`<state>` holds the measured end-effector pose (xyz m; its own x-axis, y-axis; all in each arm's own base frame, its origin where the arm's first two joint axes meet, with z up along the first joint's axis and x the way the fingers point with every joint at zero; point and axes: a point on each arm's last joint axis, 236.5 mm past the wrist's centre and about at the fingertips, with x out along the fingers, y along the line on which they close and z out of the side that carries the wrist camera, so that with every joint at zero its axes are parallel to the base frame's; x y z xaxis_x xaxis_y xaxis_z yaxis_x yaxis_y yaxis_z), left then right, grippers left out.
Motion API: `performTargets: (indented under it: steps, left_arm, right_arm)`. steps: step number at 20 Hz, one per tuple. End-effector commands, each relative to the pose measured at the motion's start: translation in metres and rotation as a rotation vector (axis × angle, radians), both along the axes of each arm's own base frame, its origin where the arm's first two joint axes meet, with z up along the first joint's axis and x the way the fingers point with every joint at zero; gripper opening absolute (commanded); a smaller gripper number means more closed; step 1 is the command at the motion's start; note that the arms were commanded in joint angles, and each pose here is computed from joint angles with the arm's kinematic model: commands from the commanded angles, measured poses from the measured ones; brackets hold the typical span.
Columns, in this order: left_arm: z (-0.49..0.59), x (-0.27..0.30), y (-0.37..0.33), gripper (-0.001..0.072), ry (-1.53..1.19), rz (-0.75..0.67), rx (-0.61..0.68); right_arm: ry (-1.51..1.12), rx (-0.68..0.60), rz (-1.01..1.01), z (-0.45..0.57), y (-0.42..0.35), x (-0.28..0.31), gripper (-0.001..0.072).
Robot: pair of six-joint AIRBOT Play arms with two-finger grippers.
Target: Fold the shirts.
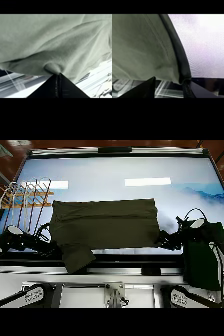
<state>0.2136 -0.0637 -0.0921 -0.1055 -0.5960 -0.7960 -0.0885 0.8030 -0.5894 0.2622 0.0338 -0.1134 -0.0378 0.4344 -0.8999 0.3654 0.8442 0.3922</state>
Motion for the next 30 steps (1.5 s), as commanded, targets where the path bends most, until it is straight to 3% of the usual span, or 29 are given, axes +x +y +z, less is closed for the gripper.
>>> performTargets:
  steps: [1,4,8,14,22,30]
  left_arm:
    - [0.001,-0.001,-0.001,0.0028,0.003,-0.003,-0.005]
    - [0.001,-0.001,-0.001,0.0028,0.003,-0.004,-0.005]
    - [0.023,0.033,0.010,0.0027,-0.098,-0.017,0.022]
    - [0.100,0.137,0.039,0.0027,-0.353,-0.006,0.100]
    - [0.101,0.252,0.040,0.0027,-0.367,0.106,0.001]
    - [0.053,0.280,0.035,0.0028,-0.325,0.139,-0.007]
  right_arm:
    - [-0.069,-0.053,-0.036,-0.012,-0.011,0.020,0.0360]
    - [-0.045,-0.041,-0.048,-0.016,-0.009,0.018,0.0077]
    - [-0.149,-0.018,0.042,0.011,-0.005,0.035,0.0075]
    - [-0.431,-0.052,-0.018,0.076,-0.008,0.127,0.0074]
    - [-0.489,-0.192,0.046,0.062,0.000,0.230,0.0074]
    - [-0.503,-0.210,-0.013,0.036,-0.007,0.253,0.0075]
